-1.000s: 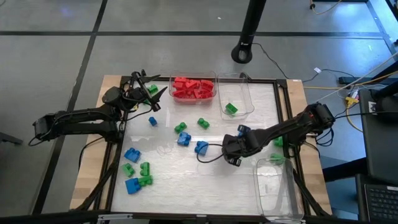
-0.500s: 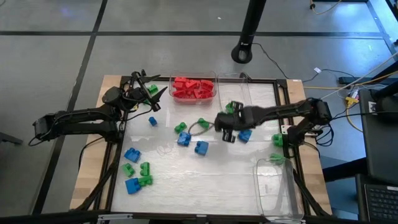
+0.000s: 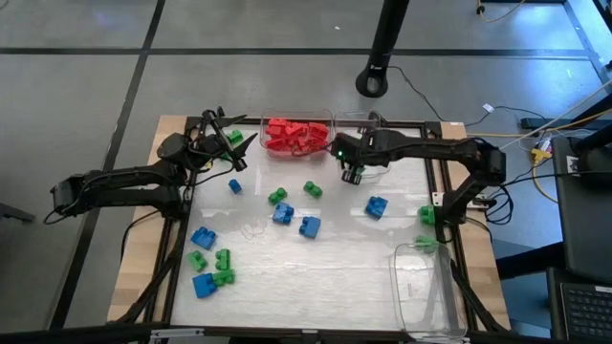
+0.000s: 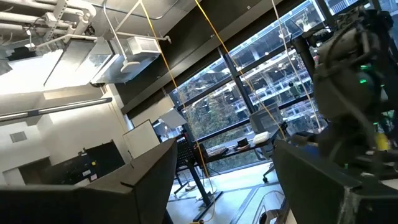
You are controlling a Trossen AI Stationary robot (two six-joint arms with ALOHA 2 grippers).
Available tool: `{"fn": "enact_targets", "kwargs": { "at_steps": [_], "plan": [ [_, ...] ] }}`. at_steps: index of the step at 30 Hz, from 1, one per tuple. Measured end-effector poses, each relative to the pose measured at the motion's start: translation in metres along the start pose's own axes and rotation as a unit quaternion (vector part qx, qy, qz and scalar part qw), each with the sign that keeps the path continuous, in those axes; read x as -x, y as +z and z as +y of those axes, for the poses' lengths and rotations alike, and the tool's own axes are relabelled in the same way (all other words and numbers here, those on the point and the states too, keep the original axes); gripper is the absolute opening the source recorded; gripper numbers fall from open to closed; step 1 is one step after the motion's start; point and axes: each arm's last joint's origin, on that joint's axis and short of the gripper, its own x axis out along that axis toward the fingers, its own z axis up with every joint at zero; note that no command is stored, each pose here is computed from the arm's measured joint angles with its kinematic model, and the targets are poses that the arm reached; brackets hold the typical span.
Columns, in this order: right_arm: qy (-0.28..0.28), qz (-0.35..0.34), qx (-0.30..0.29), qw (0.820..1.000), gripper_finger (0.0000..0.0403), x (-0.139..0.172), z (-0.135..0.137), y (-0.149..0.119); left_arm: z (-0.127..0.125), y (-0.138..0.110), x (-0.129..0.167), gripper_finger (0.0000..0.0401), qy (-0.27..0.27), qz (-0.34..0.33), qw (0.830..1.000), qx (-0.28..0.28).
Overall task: Sort blocks
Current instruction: Put the green game piece into the top right transparent bin
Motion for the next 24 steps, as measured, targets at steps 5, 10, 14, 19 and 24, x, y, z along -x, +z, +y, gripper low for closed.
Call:
{"fn": "enact_targets", "kwargs": {
  "at_steps": [5, 10, 14, 19, 24],
  "plan": [
    [-0.011, -0.003, -0.027, 1.000, 0.0024, -0.006, -0.015, 0.001, 0.000, 0.000, 0.000, 0.0253, 0.000, 0.000, 1.000, 0.000],
    [0.037, -0.001, -0.053, 0.998, 0.0067, -0.010, -0.020, 0.000, 0.000, 0.000, 0.000, 0.0253, 0.000, 0.000, 1.000, 0.000],
    [0.041, -0.002, -0.050, 0.998, 0.0134, -0.009, -0.019, 0.001, 0.000, 0.000, 0.000, 0.0253, 0.000, 0.000, 1.000, 0.000],
    [0.065, -0.003, -0.044, 0.997, 0.0193, -0.009, -0.018, 0.000, 0.000, 0.000, 0.000, 0.0253, 0.000, 0.000, 1.000, 0.000],
    [0.089, -0.029, -0.024, 0.995, 0.0215, -0.005, -0.007, 0.006, 0.000, 0.000, 0.000, 0.0253, 0.000, 0.000, 1.000, 0.000]
  ]
}}
